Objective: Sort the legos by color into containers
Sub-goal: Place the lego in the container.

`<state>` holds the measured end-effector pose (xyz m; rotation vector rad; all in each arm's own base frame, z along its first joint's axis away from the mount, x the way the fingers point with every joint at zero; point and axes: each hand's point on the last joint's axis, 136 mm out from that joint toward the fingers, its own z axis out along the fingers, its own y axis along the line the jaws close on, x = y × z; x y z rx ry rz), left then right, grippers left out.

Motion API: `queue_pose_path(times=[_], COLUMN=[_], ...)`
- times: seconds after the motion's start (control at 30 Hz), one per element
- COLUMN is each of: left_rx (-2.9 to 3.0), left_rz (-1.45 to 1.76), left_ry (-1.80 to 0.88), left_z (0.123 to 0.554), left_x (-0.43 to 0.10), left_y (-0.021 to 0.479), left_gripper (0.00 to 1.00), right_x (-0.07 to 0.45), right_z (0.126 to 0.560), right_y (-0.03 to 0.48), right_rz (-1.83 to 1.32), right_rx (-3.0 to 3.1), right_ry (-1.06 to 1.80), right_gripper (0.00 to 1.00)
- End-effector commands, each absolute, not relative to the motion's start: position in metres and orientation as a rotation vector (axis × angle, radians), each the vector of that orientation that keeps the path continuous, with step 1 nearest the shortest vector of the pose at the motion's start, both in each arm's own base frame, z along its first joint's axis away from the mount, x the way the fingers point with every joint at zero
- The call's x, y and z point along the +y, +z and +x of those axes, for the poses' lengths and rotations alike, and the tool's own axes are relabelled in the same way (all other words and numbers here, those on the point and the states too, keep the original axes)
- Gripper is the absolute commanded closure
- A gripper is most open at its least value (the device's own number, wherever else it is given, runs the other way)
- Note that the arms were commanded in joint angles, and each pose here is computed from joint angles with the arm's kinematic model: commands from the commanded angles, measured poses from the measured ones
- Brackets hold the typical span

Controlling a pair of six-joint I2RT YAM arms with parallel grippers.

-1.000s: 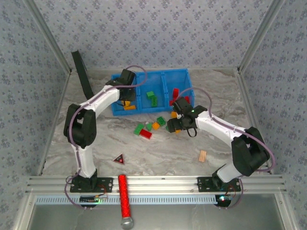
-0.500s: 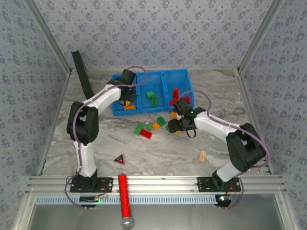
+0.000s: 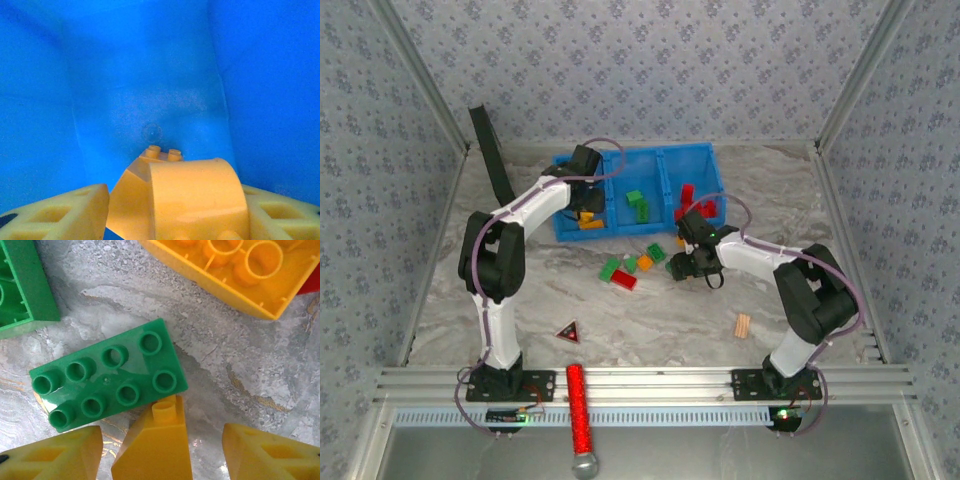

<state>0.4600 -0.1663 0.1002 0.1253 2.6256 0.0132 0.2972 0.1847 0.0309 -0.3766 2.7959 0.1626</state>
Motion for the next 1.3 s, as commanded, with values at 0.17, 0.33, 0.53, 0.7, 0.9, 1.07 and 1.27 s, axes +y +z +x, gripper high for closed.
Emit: queue_pose_path(times=[0.17, 0.33, 0.53, 0.7, 0.9, 1.07, 1.27], left_rx=[2.528, 2.497, 2.454, 2.427, 2.389, 2.336, 2.303], left_rz=[0.131, 0.134, 0.137, 0.145, 0.142, 0.101, 0.043], left_ry=[-0.06, -0.077, -0.095, -0.119, -0.155, -0.173, -0.213], left_z=[0.457, 0.453, 0.448, 0.44, 0.42, 0.39, 0.345], left_x=[-0.171, -0.171, -0.169, -0.168, -0.161, -0.143, -0.12], left_y=[0.155, 0.174, 0.195, 0.211, 0.234, 0.262, 0.282], left_gripper=[0.35, 0.34, 0.33, 0.33, 0.32, 0.31, 0.3], right_x=[0.179, 0.181, 0.182, 0.192, 0.223, 0.269, 0.334], right_z=[0.299, 0.3, 0.294, 0.287, 0.3, 0.332, 0.374], right_y=[0.02, 0.021, 0.038, 0.075, 0.136, 0.183, 0.203], right_rz=[-0.386, -0.396, -0.427, -0.489, -0.56, -0.647, -0.778], right_rx=[2.799, 2.799, 2.79, 2.74, 2.61, 2.449, 2.309], right_ry=[0.137, 0.148, 0.14, 0.122, 0.17, 0.206, 0.225], right_gripper=[0.46, 0.57, 0.66, 0.68, 0.69, 0.69, 0.7])
